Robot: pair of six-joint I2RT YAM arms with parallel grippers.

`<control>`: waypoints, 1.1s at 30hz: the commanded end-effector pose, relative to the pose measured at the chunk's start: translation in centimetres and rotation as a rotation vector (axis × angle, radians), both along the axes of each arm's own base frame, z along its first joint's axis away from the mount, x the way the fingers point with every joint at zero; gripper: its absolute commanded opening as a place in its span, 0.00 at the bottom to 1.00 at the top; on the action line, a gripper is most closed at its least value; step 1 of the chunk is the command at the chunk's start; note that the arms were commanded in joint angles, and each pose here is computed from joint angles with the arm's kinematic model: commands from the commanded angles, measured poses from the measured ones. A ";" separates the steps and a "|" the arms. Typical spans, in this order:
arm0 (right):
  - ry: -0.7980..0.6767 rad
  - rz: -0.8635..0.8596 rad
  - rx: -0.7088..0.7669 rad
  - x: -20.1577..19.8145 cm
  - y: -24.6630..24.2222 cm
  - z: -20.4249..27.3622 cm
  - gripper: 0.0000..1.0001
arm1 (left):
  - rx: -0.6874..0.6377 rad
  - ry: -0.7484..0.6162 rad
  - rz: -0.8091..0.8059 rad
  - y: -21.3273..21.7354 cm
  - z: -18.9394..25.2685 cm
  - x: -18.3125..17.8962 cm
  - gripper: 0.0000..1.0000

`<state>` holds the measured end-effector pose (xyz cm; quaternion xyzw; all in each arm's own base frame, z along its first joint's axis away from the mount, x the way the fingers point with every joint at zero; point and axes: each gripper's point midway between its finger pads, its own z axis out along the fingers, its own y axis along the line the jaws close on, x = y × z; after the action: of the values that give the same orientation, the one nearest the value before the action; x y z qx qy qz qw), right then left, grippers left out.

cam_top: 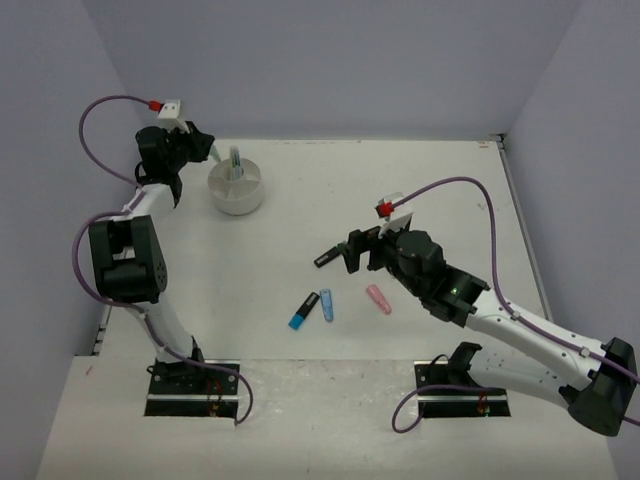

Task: Sort the stationery into containers
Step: Place the stationery in the storage box, then pick up the stationery from the center of the board.

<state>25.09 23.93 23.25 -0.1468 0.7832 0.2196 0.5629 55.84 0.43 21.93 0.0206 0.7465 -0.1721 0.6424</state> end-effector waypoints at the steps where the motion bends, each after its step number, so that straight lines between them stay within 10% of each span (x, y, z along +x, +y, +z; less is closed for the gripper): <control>1: 0.006 0.022 -0.018 -0.1 0.4 -0.3 0.99 | 0.070 -0.056 -0.113 -1.2 1.0 -0.1 0.00; 13: 0.029 0.015 -0.069 0.4 0.6 -1.6 0.99 | 0.114 0.042 -0.137 -1.0 -3.9 0.6 0.05; 26: 0.141 -0.017 -0.179 1.4 0.2 -4.4 0.95 | -0.043 -0.064 0.002 -0.4 3.3 -0.4 0.93; 33: 0.589 -0.059 -0.394 -2.4 -1.8 -11.8 0.84 | -0.402 0.016 0.449 4.0 12.2 -7.0 1.00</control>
<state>25.93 23.94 15.37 -0.1812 0.8823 0.1234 0.4164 53.45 1.92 25.71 -0.0997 0.7482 -0.1712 0.6332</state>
